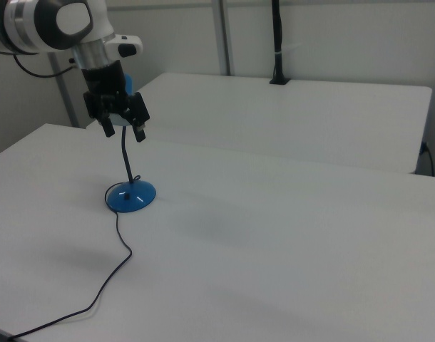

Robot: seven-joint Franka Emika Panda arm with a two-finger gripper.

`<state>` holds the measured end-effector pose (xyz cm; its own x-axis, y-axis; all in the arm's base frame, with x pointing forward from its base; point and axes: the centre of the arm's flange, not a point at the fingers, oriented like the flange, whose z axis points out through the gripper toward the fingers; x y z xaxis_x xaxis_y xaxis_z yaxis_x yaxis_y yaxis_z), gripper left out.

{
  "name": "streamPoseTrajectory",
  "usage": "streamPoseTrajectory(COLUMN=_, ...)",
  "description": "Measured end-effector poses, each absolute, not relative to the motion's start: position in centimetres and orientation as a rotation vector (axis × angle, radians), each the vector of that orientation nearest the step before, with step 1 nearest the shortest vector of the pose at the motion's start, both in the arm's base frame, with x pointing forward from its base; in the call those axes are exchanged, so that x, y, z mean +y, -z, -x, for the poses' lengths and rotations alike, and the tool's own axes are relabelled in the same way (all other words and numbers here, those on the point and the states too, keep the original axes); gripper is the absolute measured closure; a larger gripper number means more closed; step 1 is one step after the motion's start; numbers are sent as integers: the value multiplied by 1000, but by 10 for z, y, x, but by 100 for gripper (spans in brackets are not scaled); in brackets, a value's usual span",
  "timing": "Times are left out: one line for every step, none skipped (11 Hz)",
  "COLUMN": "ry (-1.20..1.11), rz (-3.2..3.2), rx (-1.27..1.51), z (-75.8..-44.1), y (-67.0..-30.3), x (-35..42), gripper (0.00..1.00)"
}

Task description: Turn on the lamp

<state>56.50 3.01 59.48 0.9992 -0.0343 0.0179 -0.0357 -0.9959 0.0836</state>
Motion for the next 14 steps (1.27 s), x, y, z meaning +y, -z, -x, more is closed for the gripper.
streamPoseTrajectory(ry=-25, rz=-3057, rx=-54, z=-565, y=-595, x=30, gripper=0)
streamPoseTrajectory(ry=-25, rz=-3057, rx=-54, z=-565, y=-595, x=30, gripper=0)
streamPoseTrajectory(ry=-24, rz=-3057, rx=-54, z=-565, y=-594, x=30, gripper=0)
streamPoseTrajectory(ry=-22, rz=-3057, rx=-53, z=-565, y=-594, x=30, gripper=0)
streamPoseTrajectory(ry=-20, rz=-3057, rx=-53, z=-566, y=-593, x=30, gripper=0)
streamPoseTrajectory(ry=-18, rz=-3057, rx=-53, z=-566, y=-592, x=30, gripper=6)
streamPoseTrajectory(ry=-16, rz=-3057, rx=-43, z=-566, y=-592, x=30, gripper=8)
streamPoseTrajectory(ry=-14, rz=-3057, rx=-20, z=-567, y=-591, x=30, gripper=13)
streamPoseTrajectory(ry=-13, rz=-3057, rx=-10, z=-567, y=-591, x=30, gripper=30)
streamPoseTrajectory(ry=-11, rz=-3057, rx=-6, z=-567, y=-591, x=30, gripper=48)
streamPoseTrajectory(ry=-10, rz=-3057, rx=-6, z=-567, y=-591, x=30, gripper=65)
streamPoseTrajectory(ry=-9, rz=-3057, rx=-6, z=-567, y=-590, x=30, gripper=78)
streamPoseTrajectory(ry=-9, rz=-3057, rx=-5, z=-567, y=-590, x=30, gripper=95)
streamPoseTrajectory(ry=-8, rz=-3057, rx=-5, z=-567, y=-590, x=30, gripper=99)
